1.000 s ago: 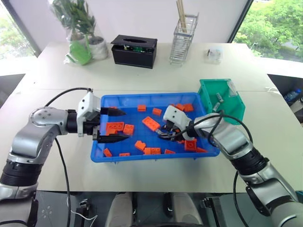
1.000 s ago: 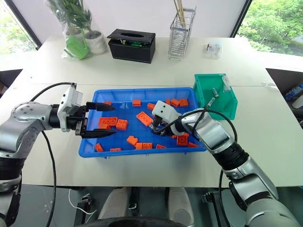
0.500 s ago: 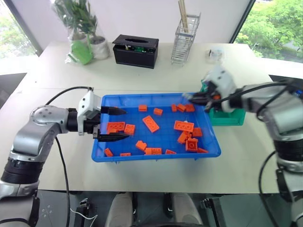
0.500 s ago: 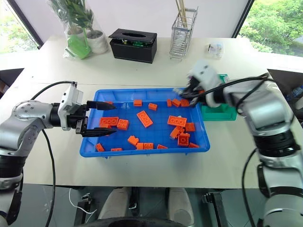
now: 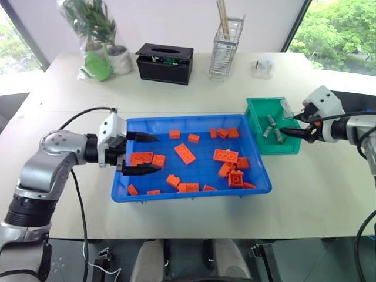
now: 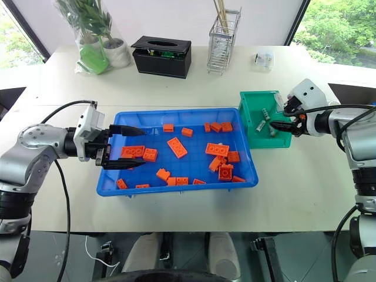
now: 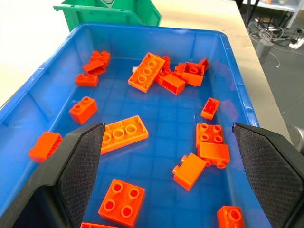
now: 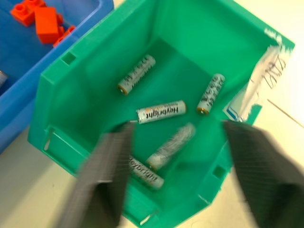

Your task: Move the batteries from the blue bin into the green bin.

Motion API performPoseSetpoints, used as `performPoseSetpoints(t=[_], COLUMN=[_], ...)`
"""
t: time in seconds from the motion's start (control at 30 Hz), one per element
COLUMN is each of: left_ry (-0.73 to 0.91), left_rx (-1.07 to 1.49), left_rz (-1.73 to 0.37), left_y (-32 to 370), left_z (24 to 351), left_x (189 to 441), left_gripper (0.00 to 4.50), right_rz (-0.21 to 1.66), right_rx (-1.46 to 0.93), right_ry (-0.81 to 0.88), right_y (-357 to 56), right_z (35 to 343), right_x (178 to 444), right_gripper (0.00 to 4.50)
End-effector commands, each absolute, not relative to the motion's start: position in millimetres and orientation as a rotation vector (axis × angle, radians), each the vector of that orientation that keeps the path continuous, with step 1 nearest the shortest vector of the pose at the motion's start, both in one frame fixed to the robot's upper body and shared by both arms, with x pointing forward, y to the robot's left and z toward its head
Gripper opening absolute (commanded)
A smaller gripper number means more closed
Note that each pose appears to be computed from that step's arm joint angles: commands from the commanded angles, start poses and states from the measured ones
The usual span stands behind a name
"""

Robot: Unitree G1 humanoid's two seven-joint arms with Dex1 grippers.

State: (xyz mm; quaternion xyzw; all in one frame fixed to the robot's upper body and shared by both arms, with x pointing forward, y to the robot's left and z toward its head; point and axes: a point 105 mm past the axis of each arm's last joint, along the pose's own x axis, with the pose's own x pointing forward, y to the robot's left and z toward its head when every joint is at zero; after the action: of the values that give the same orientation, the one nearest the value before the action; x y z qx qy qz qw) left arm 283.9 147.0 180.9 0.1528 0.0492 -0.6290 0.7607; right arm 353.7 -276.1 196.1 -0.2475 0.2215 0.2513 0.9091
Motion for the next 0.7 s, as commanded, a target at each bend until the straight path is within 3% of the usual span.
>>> performPoseSetpoints(t=[0.03, 0.13, 0.27, 0.47, 0.7], left_ry=[0.062, 0.061, 0.063, 0.055, 0.068], left_rx=[0.361, 0.361, 0.360, 0.358, 0.371], left_rz=[-1.370, -1.367, -1.365, -1.358, -1.332], left_y=[145.1, 145.6, 145.1, 142.4, 151.2], left_z=[189.3, 190.4, 189.6, 191.1, 193.2], left_x=[283.2, 282.9, 282.0, 283.2, 284.0], left_gripper=[4.50, 4.50, 4.50, 4.50, 4.50], right_rz=[0.670, 0.835, 0.974, 1.018, 1.003], right_rx=[-0.575, -0.601, -0.697, -0.715, -0.699], right_ry=[0.327, 0.313, 0.355, 0.434, 0.463], right_y=[-238.5, -202.0, -170.6, -151.4, -147.4], right_z=[235.0, 240.1, 216.7, 168.5, 150.7], right_x=[350.9, 338.4, 325.9, 327.5, 333.7], right_gripper=[3.62, 3.62, 3.62, 3.62, 3.62])
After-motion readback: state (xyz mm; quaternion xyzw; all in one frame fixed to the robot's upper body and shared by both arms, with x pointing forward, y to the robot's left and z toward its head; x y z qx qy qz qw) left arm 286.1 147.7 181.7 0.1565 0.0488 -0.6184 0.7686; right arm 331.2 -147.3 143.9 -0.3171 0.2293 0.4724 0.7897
